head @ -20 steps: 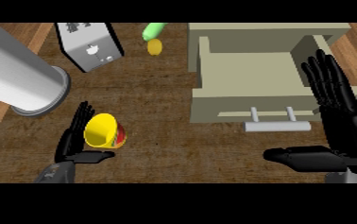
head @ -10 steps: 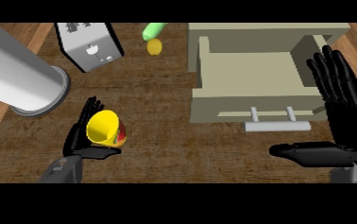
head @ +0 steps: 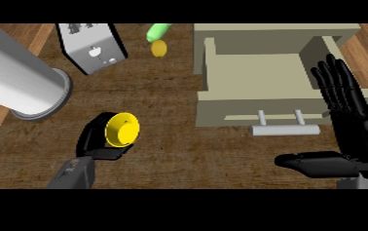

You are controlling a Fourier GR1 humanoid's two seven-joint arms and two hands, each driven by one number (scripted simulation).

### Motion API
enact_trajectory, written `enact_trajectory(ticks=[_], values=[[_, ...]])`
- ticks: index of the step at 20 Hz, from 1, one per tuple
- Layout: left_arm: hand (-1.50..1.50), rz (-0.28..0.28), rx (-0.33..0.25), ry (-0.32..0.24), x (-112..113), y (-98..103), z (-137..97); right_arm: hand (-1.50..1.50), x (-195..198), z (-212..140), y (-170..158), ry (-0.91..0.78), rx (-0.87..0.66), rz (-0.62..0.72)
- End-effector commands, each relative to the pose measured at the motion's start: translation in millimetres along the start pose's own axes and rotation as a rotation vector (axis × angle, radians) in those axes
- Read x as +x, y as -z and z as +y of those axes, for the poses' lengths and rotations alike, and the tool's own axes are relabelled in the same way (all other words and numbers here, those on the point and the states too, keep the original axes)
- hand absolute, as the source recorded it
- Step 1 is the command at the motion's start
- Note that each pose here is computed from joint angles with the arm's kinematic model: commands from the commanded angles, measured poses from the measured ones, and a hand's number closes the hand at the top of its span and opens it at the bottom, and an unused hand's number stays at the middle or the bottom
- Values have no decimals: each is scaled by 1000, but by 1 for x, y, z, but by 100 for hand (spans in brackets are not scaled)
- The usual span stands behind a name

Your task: Pick up the cup, place it into the drawer and close the drawer

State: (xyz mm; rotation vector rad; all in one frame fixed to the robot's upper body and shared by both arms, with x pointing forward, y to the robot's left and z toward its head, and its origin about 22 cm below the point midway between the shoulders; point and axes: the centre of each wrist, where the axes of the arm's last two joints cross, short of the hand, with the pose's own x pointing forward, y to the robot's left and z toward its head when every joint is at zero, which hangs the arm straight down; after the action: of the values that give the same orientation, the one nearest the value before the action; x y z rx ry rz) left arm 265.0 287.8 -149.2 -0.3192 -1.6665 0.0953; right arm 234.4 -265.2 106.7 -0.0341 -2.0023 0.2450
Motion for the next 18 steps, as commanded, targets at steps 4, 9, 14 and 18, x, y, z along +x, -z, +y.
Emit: enact_trajectory(ticks=[4,9,14,18], values=[[150,-176,-103,-195,2,20,-19,-150,1,-11,11,-15,-16,5],[150,-283,153,-96,12,-7,21,-150,-8,8,0,-19,11,2],[150,-372,172,-71,30,17,28,-150,-5,-3,17,-17,7,-9],[150,-418,111,-92,44,44,16,-150,8,-5,11,-18,-27,-2]])
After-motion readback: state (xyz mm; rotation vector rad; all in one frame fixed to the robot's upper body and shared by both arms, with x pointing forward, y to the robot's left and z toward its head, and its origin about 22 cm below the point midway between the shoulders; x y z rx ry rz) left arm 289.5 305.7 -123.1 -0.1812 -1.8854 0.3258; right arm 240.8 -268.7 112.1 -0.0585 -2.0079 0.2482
